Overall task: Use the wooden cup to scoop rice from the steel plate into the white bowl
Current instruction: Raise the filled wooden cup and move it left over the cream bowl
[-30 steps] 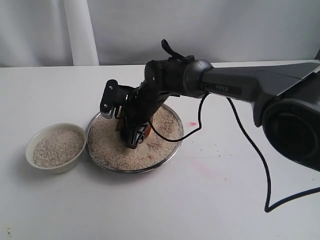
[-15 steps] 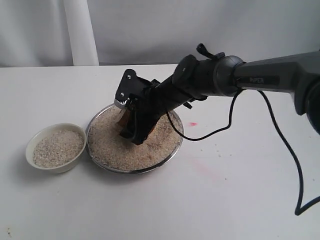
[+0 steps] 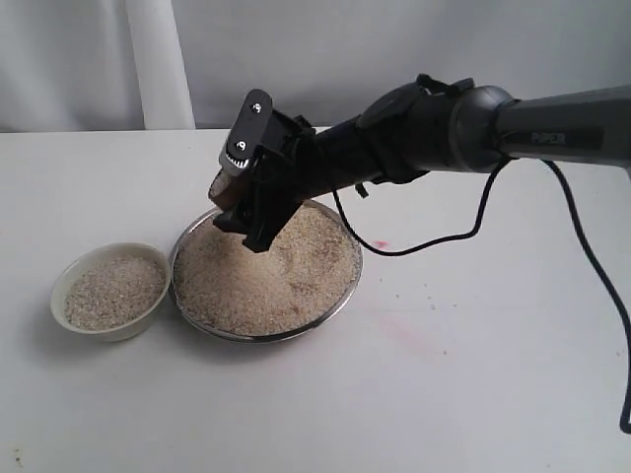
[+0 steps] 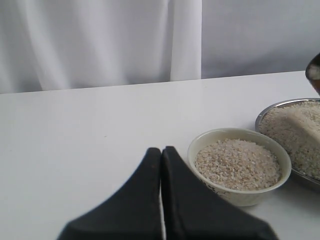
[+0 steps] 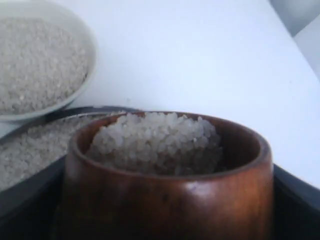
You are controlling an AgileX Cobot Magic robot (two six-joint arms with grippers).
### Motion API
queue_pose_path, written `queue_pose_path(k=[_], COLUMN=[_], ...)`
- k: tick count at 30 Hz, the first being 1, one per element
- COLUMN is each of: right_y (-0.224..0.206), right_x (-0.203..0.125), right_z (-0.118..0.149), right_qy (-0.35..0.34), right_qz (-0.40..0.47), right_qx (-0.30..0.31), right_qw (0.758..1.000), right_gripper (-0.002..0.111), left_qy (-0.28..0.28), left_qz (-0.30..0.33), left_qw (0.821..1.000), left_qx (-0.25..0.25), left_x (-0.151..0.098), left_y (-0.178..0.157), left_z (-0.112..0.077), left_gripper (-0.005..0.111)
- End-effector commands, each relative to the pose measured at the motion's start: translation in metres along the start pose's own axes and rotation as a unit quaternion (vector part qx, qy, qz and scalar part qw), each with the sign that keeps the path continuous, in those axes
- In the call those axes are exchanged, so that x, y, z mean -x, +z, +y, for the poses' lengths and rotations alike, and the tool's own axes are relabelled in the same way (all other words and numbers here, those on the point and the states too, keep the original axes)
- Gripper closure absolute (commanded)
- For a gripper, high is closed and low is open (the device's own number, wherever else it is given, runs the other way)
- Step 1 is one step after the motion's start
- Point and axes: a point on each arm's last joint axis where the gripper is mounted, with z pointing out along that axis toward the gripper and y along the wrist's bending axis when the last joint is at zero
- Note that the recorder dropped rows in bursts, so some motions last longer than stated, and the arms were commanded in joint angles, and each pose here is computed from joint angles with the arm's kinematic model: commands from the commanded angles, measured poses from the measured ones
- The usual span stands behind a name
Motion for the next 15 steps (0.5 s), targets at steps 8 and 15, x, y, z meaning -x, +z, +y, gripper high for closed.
queue_pose_path(k=[8,15], right_y=[-0.032,-0.018], right_x=[0.038,0.057], right_z=[-0.004,0.016], right_qy=[-0.015,-0.053], right_qz=[-0.048,-0.040], right_qx=[-0.021,-0.058], right_qw=[0.999,0.996], right_gripper=[0.108,0.108], left_qy=[-0.006,-0.006], left_qz=[-0.005,-0.005], left_qw=[1.000,1.000], left_qx=[-0.003,-0.003], left_x=[0.000,0.000], left_y=[0.000,0.000], left_z=[0.000,0.000], left_gripper=[0.107,0.107])
